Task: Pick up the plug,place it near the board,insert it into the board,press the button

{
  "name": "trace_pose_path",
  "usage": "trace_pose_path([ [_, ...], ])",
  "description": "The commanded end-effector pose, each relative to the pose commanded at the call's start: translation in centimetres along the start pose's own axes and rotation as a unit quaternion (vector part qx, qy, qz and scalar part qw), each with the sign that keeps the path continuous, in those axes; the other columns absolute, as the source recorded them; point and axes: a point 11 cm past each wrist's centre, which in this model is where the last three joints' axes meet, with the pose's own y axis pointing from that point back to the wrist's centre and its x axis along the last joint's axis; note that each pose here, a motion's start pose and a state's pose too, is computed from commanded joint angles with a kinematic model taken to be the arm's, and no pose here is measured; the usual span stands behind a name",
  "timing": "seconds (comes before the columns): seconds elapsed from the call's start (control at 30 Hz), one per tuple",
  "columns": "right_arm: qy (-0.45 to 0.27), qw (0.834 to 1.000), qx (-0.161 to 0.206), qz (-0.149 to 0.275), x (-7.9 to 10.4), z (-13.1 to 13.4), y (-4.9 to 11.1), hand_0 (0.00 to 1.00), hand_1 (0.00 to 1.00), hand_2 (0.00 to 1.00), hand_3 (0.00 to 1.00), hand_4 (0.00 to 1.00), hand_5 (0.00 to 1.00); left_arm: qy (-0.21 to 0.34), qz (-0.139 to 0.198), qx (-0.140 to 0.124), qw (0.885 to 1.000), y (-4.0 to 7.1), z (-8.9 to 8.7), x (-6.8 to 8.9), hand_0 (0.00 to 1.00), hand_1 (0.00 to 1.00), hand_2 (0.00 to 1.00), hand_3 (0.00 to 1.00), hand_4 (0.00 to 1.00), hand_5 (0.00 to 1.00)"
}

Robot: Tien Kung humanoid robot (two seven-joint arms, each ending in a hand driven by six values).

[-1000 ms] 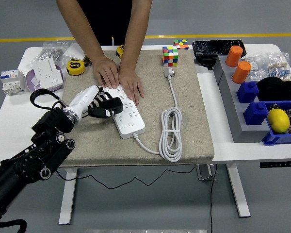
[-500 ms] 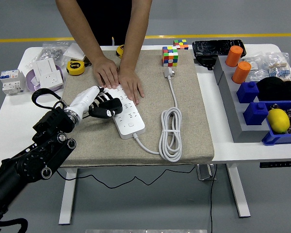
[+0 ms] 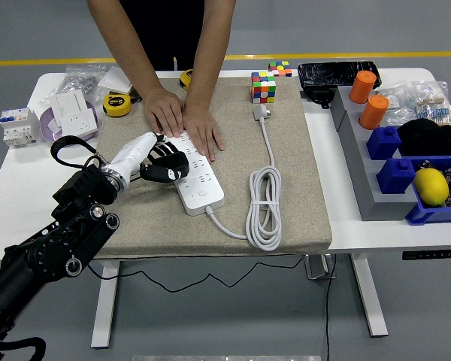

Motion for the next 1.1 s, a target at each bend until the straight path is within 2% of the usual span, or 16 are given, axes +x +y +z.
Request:
trace_pose_path([
  [0.1, 0.0, 1.0, 0.0, 0.0, 0.0, 0.0, 0.0, 0.785, 0.708, 0.704, 0.675, 0.998, 0.783, 0.007, 0.002, -0.001, 1.0, 0.0, -0.1, 0.2, 0.853, 0.918, 0.853, 0.836, 0.998, 0.432],
  [0.13, 0.0, 1.0, 0.0, 0.0, 0.0, 0.0, 0.0, 0.785, 0.708, 0.704, 0.672, 0.998, 0.782, 0.009, 0.005, -0.001, 1.0, 0.0, -0.2, 0.3, 0.998, 0.998, 0.998, 0.98, 0.998, 0.521],
  [0.3, 0.0, 1.0, -0.002, 0.0, 0.0, 0.2, 0.0, 0.785, 0.708, 0.704, 0.672, 0.998, 0.782, 0.04, 0.029, -0.01, 0.999, 0.5, -0.3, 1.8, 0.998, 0.998, 0.998, 0.98, 0.998, 0.521],
  [0.33, 0.0, 1.0, -0.002, 0.0, 0.0, 0.3, 0.0, 0.785, 0.708, 0.703, 0.672, 0.998, 0.781, 0.046, 0.034, -0.011, 0.998, 0.6, -0.3, 2.1, 0.998, 0.998, 0.998, 0.998, 0.998, 0.663],
  [0.5, -0.001, 1.0, -0.004, 0.001, 0.0, 0.5, 0.0, 0.785, 0.708, 0.703, 0.672, 0.998, 0.781, 0.114, 0.076, -0.032, 0.99, 1.9, -0.7, 4.8, 0.998, 0.998, 0.998, 0.998, 0.998, 0.663],
  [0.53, -0.001, 1.0, -0.004, 0.001, 0.0, 0.5, 0.0, 0.784, 0.708, 0.703, 0.671, 0.998, 0.78, 0.131, 0.083, -0.036, 0.987, 2.1, -0.8, 5.2, 0.998, 0.998, 0.998, 0.998, 0.998, 0.82],
  [0.67, -0.003, 1.0, -0.005, 0.001, 0.0, 0.6, 0.0, 0.784, 0.708, 0.703, 0.671, 0.998, 0.78, 0.213, 0.127, -0.049, 0.967, 3.4, -1.7, 7.0, 0.998, 0.998, 0.998, 0.998, 0.998, 0.82],
  [0.83, -0.006, 1.0, -0.003, -0.001, -0.2, 0.5, 0.0, 0.785, 0.708, 0.703, 0.671, 0.998, 0.78, 0.299, 0.159, -0.055, 0.939, 4.5, -3.1, 8.4, 0.998, 0.998, 0.998, 0.998, 0.998, 0.844],
  [0.97, -0.008, 1.0, 0.0, -0.001, -0.3, 0.2, 0.0, 0.785, 0.708, 0.704, 0.669, 0.998, 0.778, 0.381, 0.179, -0.062, 0.905, 5.4, -4.5, 8.9, 0.998, 0.998, 0.998, 0.998, 0.998, 0.849],
  [1.03, -0.009, 1.0, -0.001, -0.001, -0.2, 0.3, 0.0, 0.785, 0.708, 0.704, 0.669, 0.998, 0.778, 0.399, 0.188, -0.062, 0.896, 5.8, -5.0, 9.1, 0.998, 0.998, 0.998, 0.998, 0.998, 0.849],
  [1.1, -0.009, 1.0, -0.003, 0.0, -0.2, 0.4, 0.0, 0.785, 0.708, 0.704, 0.669, 0.998, 0.778, 0.406, 0.193, -0.059, 0.891, 6.0, -5.5, 9.2, 0.998, 0.998, 0.998, 0.998, 0.998, 0.849],
])
